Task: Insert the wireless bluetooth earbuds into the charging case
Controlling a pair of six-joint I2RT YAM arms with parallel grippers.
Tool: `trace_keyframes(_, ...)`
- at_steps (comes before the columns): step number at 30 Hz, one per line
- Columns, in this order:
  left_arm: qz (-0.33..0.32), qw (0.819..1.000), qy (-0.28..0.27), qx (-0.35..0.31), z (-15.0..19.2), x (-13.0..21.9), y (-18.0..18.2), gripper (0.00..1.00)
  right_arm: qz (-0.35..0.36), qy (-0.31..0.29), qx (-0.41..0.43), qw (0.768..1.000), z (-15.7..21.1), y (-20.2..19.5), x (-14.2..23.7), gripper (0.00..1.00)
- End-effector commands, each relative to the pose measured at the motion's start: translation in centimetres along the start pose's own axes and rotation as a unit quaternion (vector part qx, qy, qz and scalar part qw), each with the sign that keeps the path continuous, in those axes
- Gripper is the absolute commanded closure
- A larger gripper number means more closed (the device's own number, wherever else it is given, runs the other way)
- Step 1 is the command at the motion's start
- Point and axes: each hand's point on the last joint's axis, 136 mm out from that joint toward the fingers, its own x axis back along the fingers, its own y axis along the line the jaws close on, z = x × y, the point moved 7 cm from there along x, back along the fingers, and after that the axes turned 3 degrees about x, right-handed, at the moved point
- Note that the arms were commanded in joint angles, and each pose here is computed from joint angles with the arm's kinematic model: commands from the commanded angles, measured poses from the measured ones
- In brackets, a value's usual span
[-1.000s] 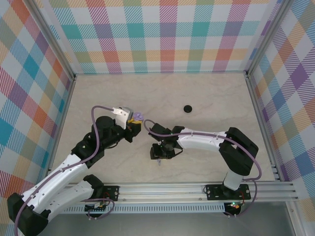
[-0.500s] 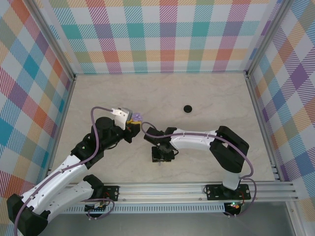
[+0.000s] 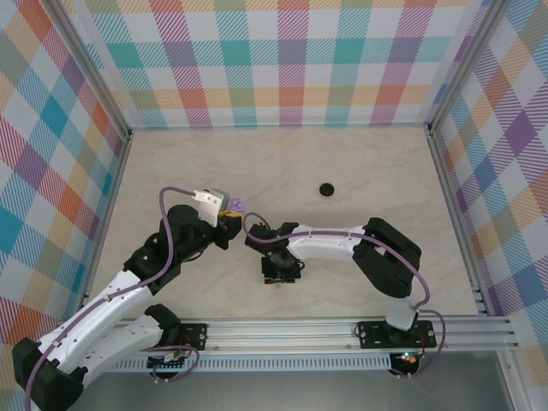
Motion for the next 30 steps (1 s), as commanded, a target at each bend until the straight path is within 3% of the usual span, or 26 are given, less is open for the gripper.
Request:
trace_keyframes(1,0.02,1.0,-0.008,0.004,-0.2,0.3,-0.5,0.74,0.036,-0.001,0.003,0.999,0.2,-0.1,-0.7,0.66)
trace_keyframes(9,0.018,1.0,-0.004,0.005,0.0,0.2,-0.4,0.74,0.048,-0.007,0.012,0.999,-0.1,-0.7,-1.2,0.73)
trace_keyframes(16,0.014,1.0,0.0,0.004,0.1,0.2,-0.3,0.74,0.043,-0.028,0.018,0.999,-2.5,-3.7,0.6,0.76)
trace_keyframes(30,0.011,1.0,0.001,0.005,0.1,0.2,-0.2,0.74,0.045,0.014,0.166,0.985,-7.7,-7.0,0.4,0.72)
